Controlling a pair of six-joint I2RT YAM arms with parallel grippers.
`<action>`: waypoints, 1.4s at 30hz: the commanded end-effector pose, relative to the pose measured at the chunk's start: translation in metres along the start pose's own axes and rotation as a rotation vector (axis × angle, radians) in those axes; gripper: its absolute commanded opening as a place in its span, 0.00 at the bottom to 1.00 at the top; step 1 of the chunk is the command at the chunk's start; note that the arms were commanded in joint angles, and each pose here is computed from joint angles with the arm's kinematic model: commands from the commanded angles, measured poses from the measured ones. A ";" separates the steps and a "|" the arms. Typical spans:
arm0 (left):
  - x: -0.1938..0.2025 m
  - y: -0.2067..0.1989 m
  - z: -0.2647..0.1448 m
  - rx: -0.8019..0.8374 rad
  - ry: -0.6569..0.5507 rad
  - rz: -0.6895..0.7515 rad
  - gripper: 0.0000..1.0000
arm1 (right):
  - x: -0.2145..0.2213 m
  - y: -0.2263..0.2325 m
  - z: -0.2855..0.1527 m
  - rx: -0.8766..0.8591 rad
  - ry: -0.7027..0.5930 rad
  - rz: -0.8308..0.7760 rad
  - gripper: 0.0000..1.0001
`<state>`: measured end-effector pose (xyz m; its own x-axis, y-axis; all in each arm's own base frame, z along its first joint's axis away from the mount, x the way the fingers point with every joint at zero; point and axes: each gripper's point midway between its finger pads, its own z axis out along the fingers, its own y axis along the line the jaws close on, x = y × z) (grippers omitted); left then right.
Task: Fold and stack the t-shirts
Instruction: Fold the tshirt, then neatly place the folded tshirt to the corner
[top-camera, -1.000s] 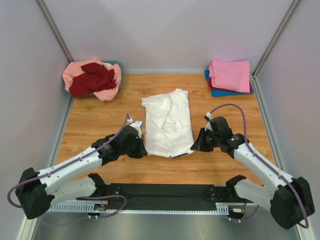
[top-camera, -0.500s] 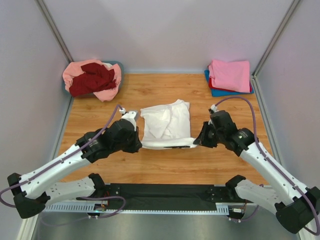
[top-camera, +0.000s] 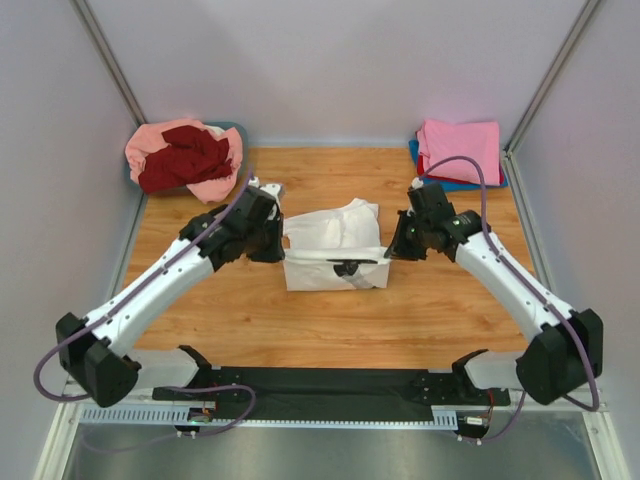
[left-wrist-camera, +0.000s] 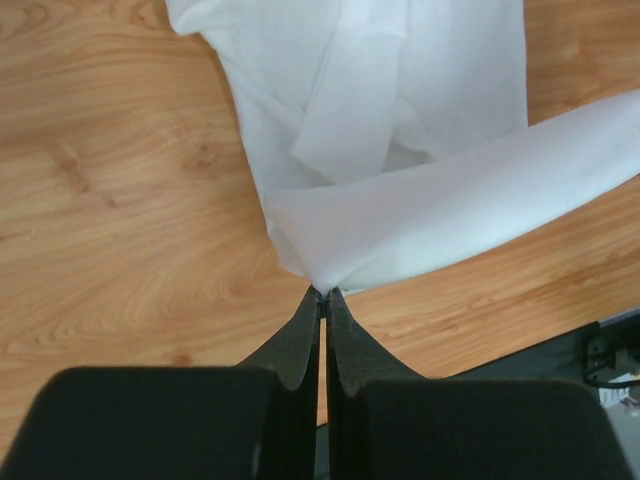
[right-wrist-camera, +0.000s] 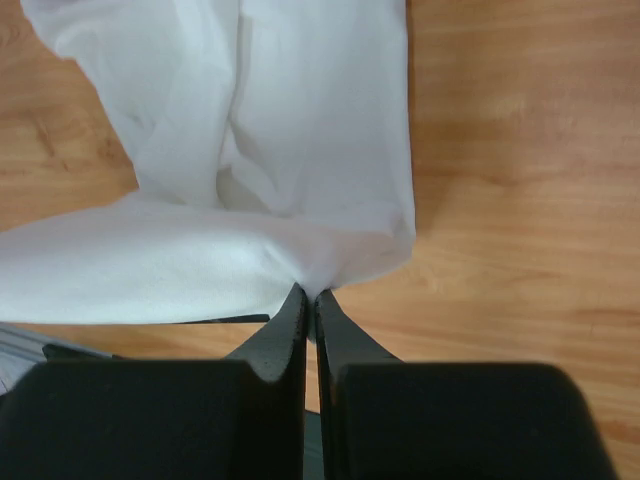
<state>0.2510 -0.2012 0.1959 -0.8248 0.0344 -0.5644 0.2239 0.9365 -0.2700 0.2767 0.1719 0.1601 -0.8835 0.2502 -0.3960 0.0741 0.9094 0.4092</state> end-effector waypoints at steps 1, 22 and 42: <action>-0.037 0.003 0.038 0.039 0.042 0.041 0.00 | -0.054 -0.006 0.032 0.011 -0.035 0.012 0.00; -0.132 0.052 0.126 0.065 0.078 -0.101 0.66 | -0.136 0.004 0.100 -0.159 -0.054 -0.061 0.86; -0.059 0.044 0.104 0.073 0.127 -0.011 0.59 | -0.099 -0.022 0.208 -0.284 0.101 0.003 0.77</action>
<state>0.3661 -0.1972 0.1014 -0.9308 0.0473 -0.3624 0.1799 0.9224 -0.3417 0.4489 0.1845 0.0409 -0.9221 0.2077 -0.3266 -0.0265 0.8080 0.5886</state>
